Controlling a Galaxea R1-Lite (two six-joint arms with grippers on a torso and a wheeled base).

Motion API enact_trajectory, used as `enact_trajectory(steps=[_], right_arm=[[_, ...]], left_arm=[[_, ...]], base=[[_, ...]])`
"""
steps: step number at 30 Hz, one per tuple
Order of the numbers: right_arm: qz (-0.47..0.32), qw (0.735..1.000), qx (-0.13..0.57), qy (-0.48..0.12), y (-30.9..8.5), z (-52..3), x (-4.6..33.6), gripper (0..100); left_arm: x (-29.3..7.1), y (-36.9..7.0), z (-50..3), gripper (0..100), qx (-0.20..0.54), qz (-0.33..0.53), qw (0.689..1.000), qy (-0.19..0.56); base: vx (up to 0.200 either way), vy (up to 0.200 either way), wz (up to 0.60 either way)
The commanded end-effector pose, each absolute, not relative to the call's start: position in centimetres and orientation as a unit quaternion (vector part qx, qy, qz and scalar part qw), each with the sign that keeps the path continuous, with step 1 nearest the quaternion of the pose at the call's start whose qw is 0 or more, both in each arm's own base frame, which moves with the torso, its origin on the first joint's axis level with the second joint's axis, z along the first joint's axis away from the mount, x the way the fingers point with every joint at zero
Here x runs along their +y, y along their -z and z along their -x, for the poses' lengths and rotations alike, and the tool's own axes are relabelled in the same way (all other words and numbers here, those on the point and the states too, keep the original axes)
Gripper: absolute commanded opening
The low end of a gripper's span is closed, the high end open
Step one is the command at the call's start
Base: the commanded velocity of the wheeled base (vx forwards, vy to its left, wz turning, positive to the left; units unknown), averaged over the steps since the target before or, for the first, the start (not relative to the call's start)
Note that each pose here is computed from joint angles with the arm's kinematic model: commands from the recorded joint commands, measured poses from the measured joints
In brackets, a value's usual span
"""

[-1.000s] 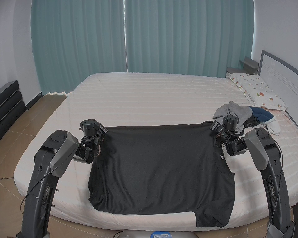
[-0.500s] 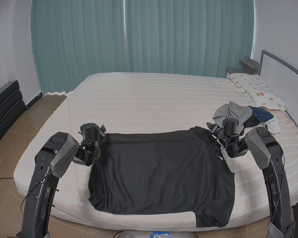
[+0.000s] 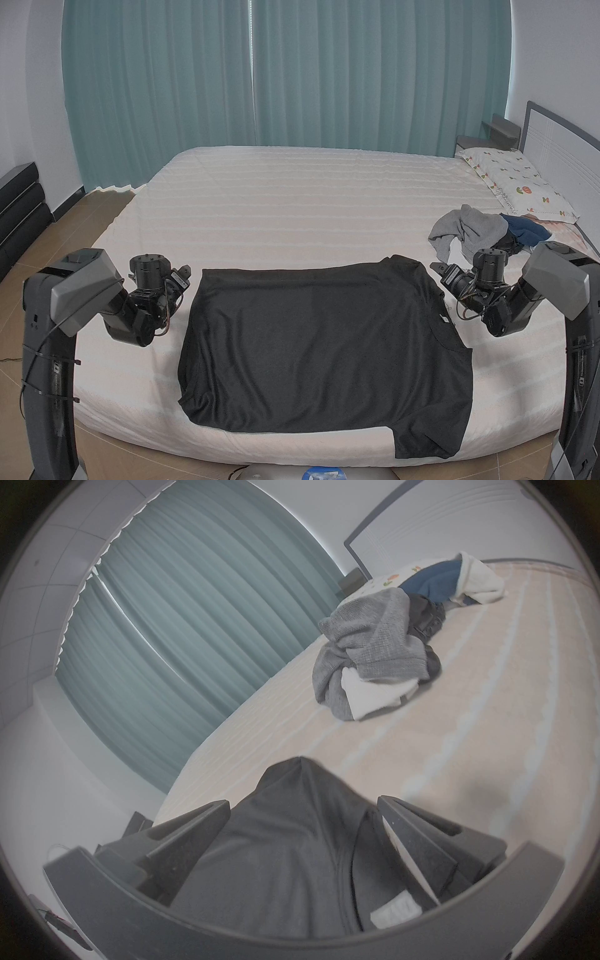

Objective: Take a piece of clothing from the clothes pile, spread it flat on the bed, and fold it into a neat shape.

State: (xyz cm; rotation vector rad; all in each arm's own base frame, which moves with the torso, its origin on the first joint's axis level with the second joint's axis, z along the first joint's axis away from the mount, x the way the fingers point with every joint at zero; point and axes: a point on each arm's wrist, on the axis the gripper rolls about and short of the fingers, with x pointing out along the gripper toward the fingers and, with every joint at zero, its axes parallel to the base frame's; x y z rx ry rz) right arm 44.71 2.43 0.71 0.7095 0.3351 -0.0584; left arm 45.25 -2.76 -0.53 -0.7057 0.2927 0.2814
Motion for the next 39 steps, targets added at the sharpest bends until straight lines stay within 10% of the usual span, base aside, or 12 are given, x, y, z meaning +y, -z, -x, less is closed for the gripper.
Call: enact_trajectory(steps=[1,15,39], right_arm=[[-0.392,0.9,0.186,-0.04,-5.4,-34.6,3.0,100],[-0.445,0.862,0.24,-0.041,-0.6,-28.1,2.2,100],[-0.451,0.848,0.273,-0.046,0.9,-27.9,1.8,100]], left_arm=[[-1.3,-6.0,-34.2,100,0.159,0.421,0.891,-0.062],[-2.2,-0.2,-28.3,100,0.26,0.462,0.846,-0.06],[-5.3,2.7,-27.8,100,0.308,0.385,0.87,-0.035]], base=[[0.0,0.0,0.0],[-0.043,0.0,0.0],[-0.05,0.0,0.0]])
